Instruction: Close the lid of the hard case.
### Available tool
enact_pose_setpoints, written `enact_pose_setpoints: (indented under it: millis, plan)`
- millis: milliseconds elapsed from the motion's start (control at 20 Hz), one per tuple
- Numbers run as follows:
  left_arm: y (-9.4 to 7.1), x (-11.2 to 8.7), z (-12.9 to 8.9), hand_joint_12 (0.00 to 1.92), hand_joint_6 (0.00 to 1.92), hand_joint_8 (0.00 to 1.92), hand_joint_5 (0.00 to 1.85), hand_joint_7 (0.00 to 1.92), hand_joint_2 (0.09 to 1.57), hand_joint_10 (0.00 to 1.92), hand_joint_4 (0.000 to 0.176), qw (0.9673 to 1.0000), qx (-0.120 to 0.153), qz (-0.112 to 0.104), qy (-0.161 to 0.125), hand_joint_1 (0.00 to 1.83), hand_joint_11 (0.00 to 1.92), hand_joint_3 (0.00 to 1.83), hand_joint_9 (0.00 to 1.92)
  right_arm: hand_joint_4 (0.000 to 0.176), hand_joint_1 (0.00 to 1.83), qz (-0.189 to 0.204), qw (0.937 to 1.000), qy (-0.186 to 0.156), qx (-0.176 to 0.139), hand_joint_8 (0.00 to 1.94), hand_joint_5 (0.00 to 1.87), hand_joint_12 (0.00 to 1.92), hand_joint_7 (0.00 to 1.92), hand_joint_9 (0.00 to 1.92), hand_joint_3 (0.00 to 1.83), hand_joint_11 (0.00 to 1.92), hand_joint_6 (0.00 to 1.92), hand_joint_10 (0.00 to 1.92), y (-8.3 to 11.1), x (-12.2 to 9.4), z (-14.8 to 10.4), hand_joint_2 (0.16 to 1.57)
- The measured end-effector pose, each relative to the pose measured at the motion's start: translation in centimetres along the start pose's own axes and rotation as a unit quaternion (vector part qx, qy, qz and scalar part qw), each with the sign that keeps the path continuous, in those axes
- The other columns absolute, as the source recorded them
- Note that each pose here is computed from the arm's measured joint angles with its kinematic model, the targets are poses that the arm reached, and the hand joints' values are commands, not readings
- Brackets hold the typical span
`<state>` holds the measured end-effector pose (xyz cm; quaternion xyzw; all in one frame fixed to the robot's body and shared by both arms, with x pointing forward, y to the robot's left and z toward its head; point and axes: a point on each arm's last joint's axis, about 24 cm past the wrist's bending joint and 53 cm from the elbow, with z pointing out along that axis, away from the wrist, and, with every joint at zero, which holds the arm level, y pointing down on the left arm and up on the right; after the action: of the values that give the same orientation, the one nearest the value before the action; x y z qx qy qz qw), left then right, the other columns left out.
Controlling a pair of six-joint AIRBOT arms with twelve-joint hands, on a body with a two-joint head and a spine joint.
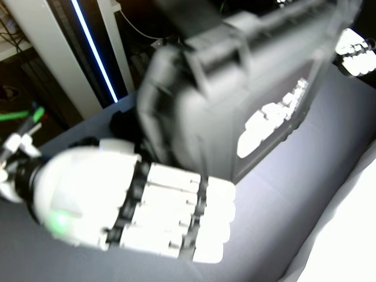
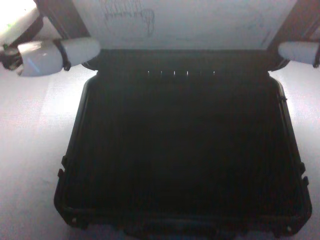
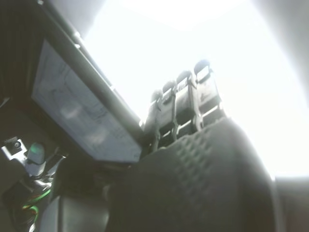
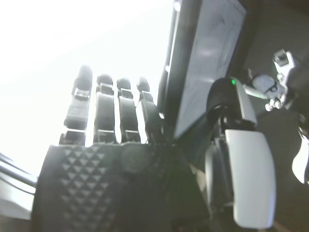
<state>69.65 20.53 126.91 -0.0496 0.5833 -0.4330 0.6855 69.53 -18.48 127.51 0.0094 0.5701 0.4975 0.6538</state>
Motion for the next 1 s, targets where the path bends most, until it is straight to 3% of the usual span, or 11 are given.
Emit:
enact_pose_setpoints:
  millis: [50, 100, 150, 200, 250, 450, 500, 850, 900, 1000]
  plan:
    - [-0.2, 0.1, -0.4, 0.17, 0.01, 0.0, 0.12, 0.12, 1.16, 0.0, 0.002, 1.0, 0.003, 0.0, 0.001, 0.0, 0.0, 0.0, 0.07, 0.0, 0.4, 0.005, 1.0, 0.001, -0.002, 0.0, 0.18, 0.32, 0.16, 0.1, 0.0, 0.0, 0.0, 0.0, 0.2, 0.3, -0.3, 1.19]
    - [-0.3, 0.2, -0.9, 0.22, 0.0, 0.0, 0.14, 0.14, 1.2, 0.0, 0.0, 1.0, 0.004, 0.001, 0.004, 0.0, 0.0, 0.0, 0.08, 0.002, 0.37, 0.008, 0.9999, 0.005, -0.006, 0.0, 0.19, 0.33, 0.17, 0.1, 0.0, 0.0, 0.0, 0.0, 0.4, 0.6, -0.8, 1.2]
    - [-0.4, 0.3, -1.3, 0.26, 0.0, 0.0, 0.13, 0.14, 1.2, 0.0, 0.0, 0.9999, 0.007, 0.003, 0.009, 0.0, 0.0, 0.0, 0.09, 0.047, 0.34, 0.009, 0.9999, 0.007, -0.01, 0.0, 0.21, 0.31, 0.16, 0.08, 0.01, 0.0, 0.0, 0.0, 0.7, 0.9, -1.1, 1.26]
    - [-0.8, 0.2, -1.9, 0.3, 0.0, 0.0, 0.13, 0.14, 1.21, 0.0, 0.0, 0.9999, 0.013, 0.006, 0.008, 0.0, 0.0, 0.0, 0.1, 0.033, 0.38, 0.013, 0.9997, 0.009, -0.019, 0.0, 0.2, 0.29, 0.15, 0.09, 0.0, 0.0, 0.0, 0.01, 1.2, 1.2, -1.5, 1.26]
    - [-1.0, 0.4, -2.3, 0.26, 0.0, 0.0, 0.12, 0.12, 1.22, 0.0, 0.0, 0.9998, 0.016, 0.005, 0.01, 0.0, 0.0, 0.0, 0.09, 0.004, 0.39, 0.015, 0.9994, 0.01, -0.028, 0.0, 0.19, 0.32, 0.15, 0.11, 0.0, 0.0, 0.0, 0.01, 1.8, 1.5, -1.8, 1.23]
    - [-2.2, 0.8, -3.4, 0.05, 0.0, 0.0, 0.08, 0.09, 1.33, 0.0, 0.0, 0.9993, 0.034, 0.009, 0.015, 0.04, 0.0, 0.01, 0.11, 0.0, 0.38, 0.016, 0.9988, 0.026, -0.037, 0.0, 0.17, 0.32, 0.15, 0.12, 0.0, 0.0, 0.0, 0.0, 2.5, 2.7, -2.7, 1.23]
    - [-1.3, 2.6, -9.5, 0.0, 0.0, 0.0, 0.06, 0.08, 1.32, 0.0, 0.0, 0.9966, -0.001, 0.023, 0.079, 0.1, 0.0, 0.0, 0.06, 0.0, 0.47, 0.02, 0.9957, 0.087, 0.027, 0.0, 0.12, 0.37, 0.1, 0.09, 0.01, 0.0, 0.0, 0.0, 0.1, 4.4, -8.2, 1.28]
    - [0.1, 2.0, -12.3, 0.0, 0.0, 0.0, 0.06, 0.07, 1.31, 0.0, 0.0, 0.9959, -0.035, 0.03, 0.077, 0.07, 0.0, 0.0, 0.06, 0.0, 0.53, 0.024, 0.9946, 0.086, 0.052, 0.0, 0.12, 0.31, 0.09, 0.07, 0.0, 0.0, 0.0, 0.0, -0.9, 4.0, -10.0, 1.29]
    - [0.3, 1.6, -12.7, 0.0, 0.0, 0.0, 0.05, 0.06, 1.32, 0.0, 0.0, 0.9962, -0.044, 0.026, 0.07, 0.05, 0.0, 0.0, 0.06, 0.0, 0.5, 0.024, 0.9941, 0.088, 0.059, 0.0, 0.1, 0.22, 0.08, 0.05, 0.0, 0.0, 0.0, 0.0, -1.2, 4.1, -10.4, 1.3]
    - [0.5, 0.7, -13.6, 0.0, 0.01, 0.01, 0.09, 0.11, 1.29, 0.01, 0.0, 0.9967, -0.051, 0.029, 0.056, 0.1, 0.0, 0.0, 0.12, 0.0, 0.48, 0.026, 0.9927, 0.092, 0.074, 0.0, 0.11, 0.24, 0.08, 0.06, 0.0, 0.0, 0.0, 0.0, -1.9, 4.2, -11.0, 1.3]
